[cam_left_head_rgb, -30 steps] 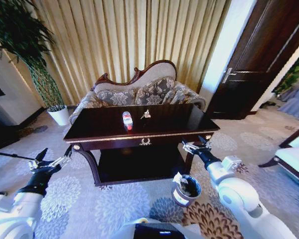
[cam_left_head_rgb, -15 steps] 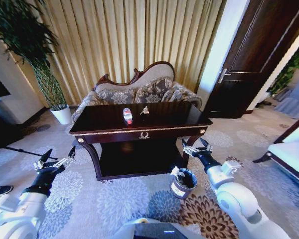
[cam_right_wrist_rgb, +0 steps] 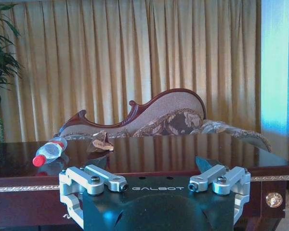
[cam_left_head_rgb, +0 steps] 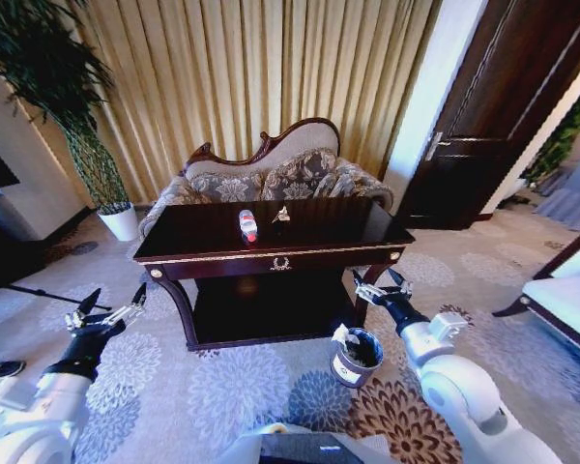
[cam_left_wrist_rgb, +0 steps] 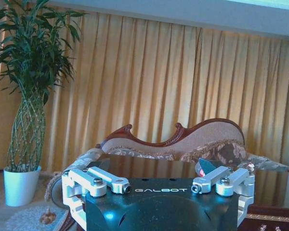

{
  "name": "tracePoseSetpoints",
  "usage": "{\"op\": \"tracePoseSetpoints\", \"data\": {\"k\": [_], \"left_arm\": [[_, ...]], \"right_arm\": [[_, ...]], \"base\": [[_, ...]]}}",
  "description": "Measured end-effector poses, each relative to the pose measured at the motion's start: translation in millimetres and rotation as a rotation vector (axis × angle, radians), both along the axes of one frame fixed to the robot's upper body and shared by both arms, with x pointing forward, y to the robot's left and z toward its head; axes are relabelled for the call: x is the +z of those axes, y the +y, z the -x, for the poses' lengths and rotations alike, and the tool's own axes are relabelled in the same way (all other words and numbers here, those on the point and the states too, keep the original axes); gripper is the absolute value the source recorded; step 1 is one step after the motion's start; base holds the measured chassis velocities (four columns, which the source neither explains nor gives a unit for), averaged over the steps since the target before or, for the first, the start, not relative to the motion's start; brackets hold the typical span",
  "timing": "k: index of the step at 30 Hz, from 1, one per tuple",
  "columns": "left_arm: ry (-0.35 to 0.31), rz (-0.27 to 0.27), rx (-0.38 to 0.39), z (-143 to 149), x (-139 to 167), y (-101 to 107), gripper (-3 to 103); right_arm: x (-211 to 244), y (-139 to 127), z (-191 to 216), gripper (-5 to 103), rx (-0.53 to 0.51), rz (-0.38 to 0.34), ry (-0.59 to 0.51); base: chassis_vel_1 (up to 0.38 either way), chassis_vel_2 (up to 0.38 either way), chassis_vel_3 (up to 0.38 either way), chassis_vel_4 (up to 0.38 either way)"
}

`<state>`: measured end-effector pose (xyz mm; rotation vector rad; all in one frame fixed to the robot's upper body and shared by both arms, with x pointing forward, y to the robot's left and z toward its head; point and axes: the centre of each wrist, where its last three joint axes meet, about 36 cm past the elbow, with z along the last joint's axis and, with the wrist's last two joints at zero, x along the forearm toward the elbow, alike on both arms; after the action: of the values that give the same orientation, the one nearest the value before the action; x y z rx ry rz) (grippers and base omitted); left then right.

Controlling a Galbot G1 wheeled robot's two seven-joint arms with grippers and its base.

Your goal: Move to the front of the table and place the trash on the table into the trash bin.

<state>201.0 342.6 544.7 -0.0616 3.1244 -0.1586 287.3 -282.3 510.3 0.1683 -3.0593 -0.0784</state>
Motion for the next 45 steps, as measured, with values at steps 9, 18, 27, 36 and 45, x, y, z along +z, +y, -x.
{"op": "tracePoseSetpoints", "data": {"k": [9, 18, 27, 36, 45], "left_arm": [[-0.003, 0.005, -0.013, -2.1, -1.2, -2.9, 100], [-0.001, 0.002, -0.014, -1.7, -1.5, -2.9, 100], [-0.003, 0.003, -0.013, -1.7, -1.5, -3.0, 100], [-0.006, 0.001, -0.012, -1.7, -1.3, -2.7, 100], [-0.006, 0.001, -0.01, -1.3, -1.4, -2.6, 100]], "right_arm": [[-2.8, -1.3, -0.1, 100, -0.007, -0.001, 0.009], [-5.6, -1.2, 0.0, 100, 0.011, 0.0, 0.014], [-7.6, -1.2, -0.2, 100, 0.01, 0.001, 0.017], [-8.5, -1.1, -0.3, 100, 0.01, 0.004, 0.018], [-8.6, -1.0, -0.3, 100, 0.013, 0.003, 0.007]], "base": [[0.0, 0.0, 0.0, 0.0], [-0.027, 0.019, 0.031, -0.025], [-0.178, 0.163, 0.161, -0.166], [-0.249, 0.244, 0.246, -0.25], [-0.072, 0.078, 0.067, -0.083]]}}
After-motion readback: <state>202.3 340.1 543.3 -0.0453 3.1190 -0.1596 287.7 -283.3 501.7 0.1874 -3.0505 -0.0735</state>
